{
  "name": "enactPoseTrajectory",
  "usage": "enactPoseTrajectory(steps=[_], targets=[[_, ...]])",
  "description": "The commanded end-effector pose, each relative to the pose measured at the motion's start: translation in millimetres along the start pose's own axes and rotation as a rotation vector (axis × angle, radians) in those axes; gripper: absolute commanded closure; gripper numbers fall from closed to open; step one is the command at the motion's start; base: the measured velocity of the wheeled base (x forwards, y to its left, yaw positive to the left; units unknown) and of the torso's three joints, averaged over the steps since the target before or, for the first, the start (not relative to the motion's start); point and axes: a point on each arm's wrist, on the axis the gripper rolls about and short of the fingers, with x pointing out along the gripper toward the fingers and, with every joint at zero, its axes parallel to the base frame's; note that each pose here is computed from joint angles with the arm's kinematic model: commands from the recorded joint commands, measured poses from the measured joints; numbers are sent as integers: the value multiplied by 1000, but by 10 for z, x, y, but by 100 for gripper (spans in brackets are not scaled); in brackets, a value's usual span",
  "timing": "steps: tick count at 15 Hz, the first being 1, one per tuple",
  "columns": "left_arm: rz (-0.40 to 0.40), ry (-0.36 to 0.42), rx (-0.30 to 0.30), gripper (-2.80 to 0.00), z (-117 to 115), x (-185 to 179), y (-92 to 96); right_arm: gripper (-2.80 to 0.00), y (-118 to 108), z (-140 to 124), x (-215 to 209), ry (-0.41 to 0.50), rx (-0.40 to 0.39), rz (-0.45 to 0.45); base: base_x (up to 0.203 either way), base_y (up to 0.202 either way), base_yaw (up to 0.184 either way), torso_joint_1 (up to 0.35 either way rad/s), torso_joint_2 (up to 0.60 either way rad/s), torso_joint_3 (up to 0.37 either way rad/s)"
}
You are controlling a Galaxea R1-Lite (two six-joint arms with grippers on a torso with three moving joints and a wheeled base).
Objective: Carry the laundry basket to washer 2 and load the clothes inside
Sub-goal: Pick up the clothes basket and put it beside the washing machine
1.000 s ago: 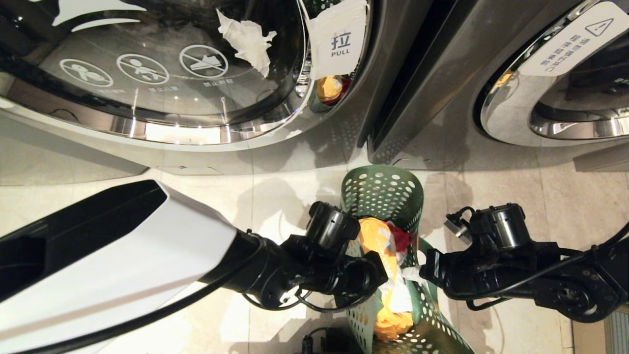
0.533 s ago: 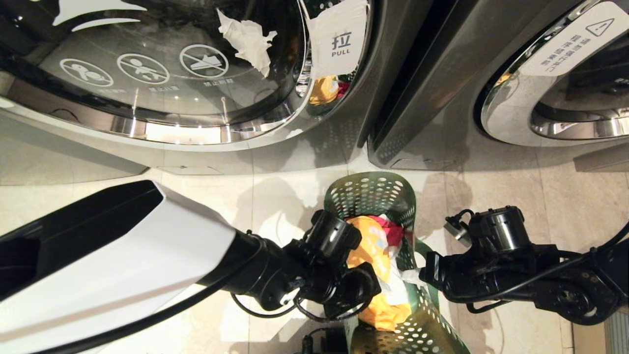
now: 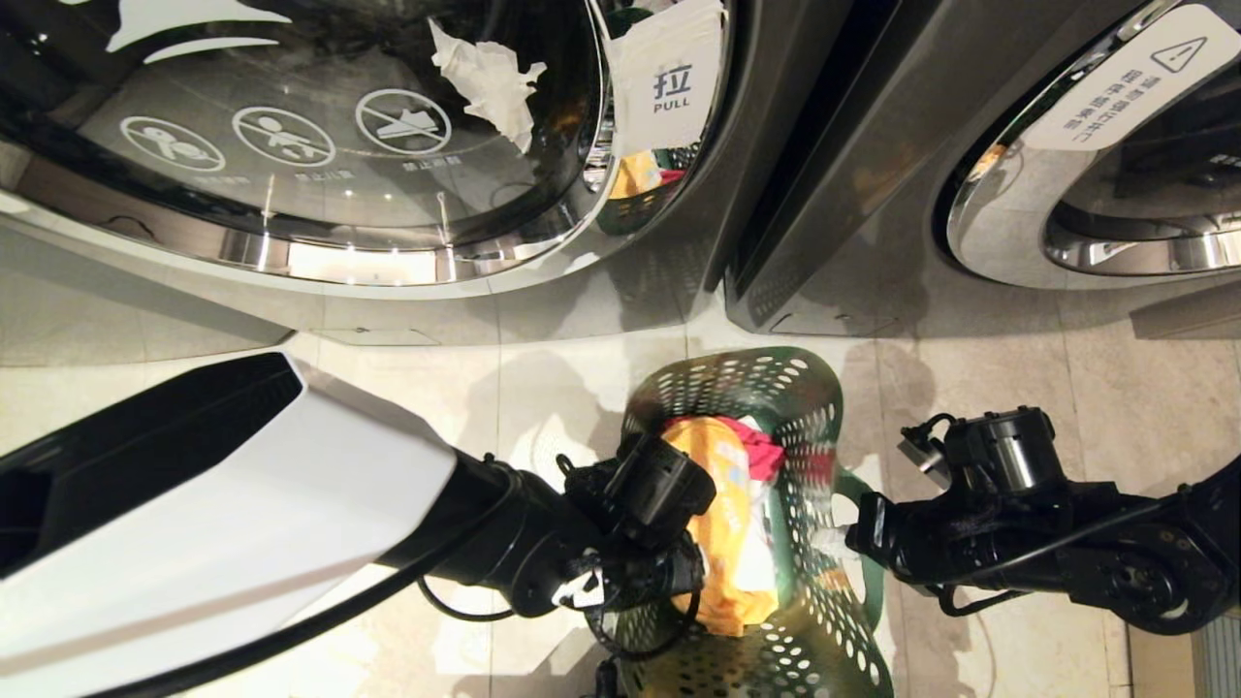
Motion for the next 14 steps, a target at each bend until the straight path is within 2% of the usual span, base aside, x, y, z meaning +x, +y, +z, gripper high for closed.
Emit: enactPoseTrajectory(steps=[1,3,5,9,11,13,14], targets=[[40,-47,14,-280,18,-15,6,0,-31,30,-13,-13,9,-4,0,0,0,0,0,0],[44,-91,28,-280,80,-115,-9,0,-106,86,-29,-29,27,-19,0,0,0,0,0,0],[18,-138,17,-280,188,-241,-62,0,-159,109,-37,-36,21,-32,0,0,0,0,0,0],[55,-273,20,-280,380,-371,-172,0,-214,114,8,-27,21,-46,0,0,0,0,0,0],[15,-290,-6,-280,443,-490,-203,0,-232,147,16,-40,20,-43,0,0,0,0,0,0],[-45,-237,-47,-280,455,-484,-193,0,-224,181,22,-61,12,-32,0,0,0,0,0,0],[-37,-232,-51,-280,491,-455,-146,0,-224,193,19,-68,10,-31,0,0,0,0,0,0]])
